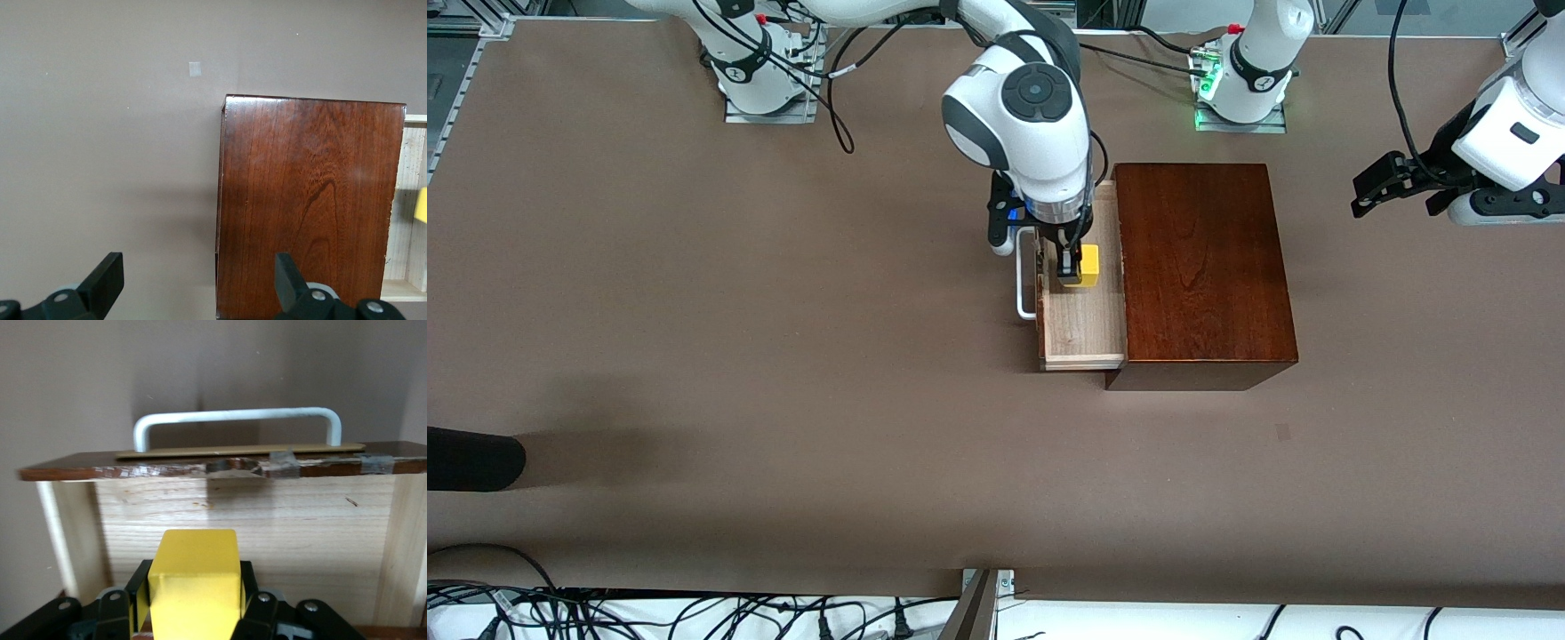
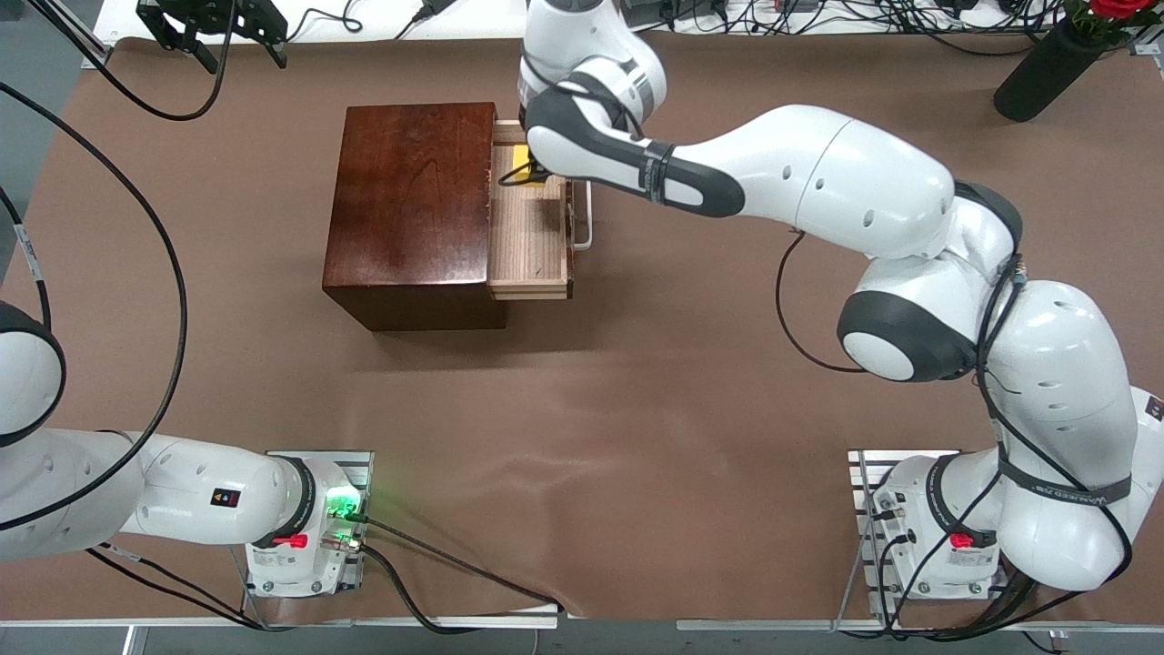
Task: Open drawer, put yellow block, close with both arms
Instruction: 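Lower the cube into the drawer and open the right gripper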
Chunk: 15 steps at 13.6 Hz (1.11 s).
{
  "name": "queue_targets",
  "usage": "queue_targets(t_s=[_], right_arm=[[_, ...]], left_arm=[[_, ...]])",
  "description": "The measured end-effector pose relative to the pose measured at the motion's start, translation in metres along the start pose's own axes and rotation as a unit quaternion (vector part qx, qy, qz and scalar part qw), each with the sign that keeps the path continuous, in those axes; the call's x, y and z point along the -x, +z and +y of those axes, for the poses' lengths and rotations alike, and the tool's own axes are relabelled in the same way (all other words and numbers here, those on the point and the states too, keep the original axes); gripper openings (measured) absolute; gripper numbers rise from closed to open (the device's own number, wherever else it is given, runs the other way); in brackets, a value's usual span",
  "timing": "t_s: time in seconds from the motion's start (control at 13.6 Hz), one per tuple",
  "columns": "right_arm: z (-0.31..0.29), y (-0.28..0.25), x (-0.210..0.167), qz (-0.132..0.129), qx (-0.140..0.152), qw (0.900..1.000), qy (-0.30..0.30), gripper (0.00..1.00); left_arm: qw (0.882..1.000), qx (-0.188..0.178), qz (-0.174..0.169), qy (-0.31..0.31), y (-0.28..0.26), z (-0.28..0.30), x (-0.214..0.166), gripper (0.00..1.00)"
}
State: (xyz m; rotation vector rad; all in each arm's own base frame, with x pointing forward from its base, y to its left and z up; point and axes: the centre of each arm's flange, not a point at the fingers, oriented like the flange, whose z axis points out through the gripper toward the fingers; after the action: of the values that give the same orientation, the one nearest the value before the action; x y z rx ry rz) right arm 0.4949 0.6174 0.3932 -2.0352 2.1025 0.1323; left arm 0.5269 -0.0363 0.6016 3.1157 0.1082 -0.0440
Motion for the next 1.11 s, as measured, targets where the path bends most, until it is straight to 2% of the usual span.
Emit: queue_targets(t_s=[0.29,0.88,0.96,1.11], right_arm=[[0.004,0.034,-0.003,0.013,0.009,1.000,0.001,0.55],[0.017,0.063,-0.002,0.024,0.029,0.999,-0.010,0.56],[0.018,0.064,-0.002,0.025,0.030,0.999,-0.014,0.61],[0.018,0.064,-0.002,0.025,0.031,0.999,-0.021,0.83]], left_arm=[[1.000,0.000,0.002,-0.001,-0.004,-0.001,0.001,1.00],[1.000,0.001,0.003,-0.001,-0.005,-0.001,0.001,1.00],[1.000,0.001,0.003,-0.001,-0.005,-0.001,0.001,1.00],[1.000,0.000,0.001,-0.001,-0.003,-0.001,0.000,1.00]])
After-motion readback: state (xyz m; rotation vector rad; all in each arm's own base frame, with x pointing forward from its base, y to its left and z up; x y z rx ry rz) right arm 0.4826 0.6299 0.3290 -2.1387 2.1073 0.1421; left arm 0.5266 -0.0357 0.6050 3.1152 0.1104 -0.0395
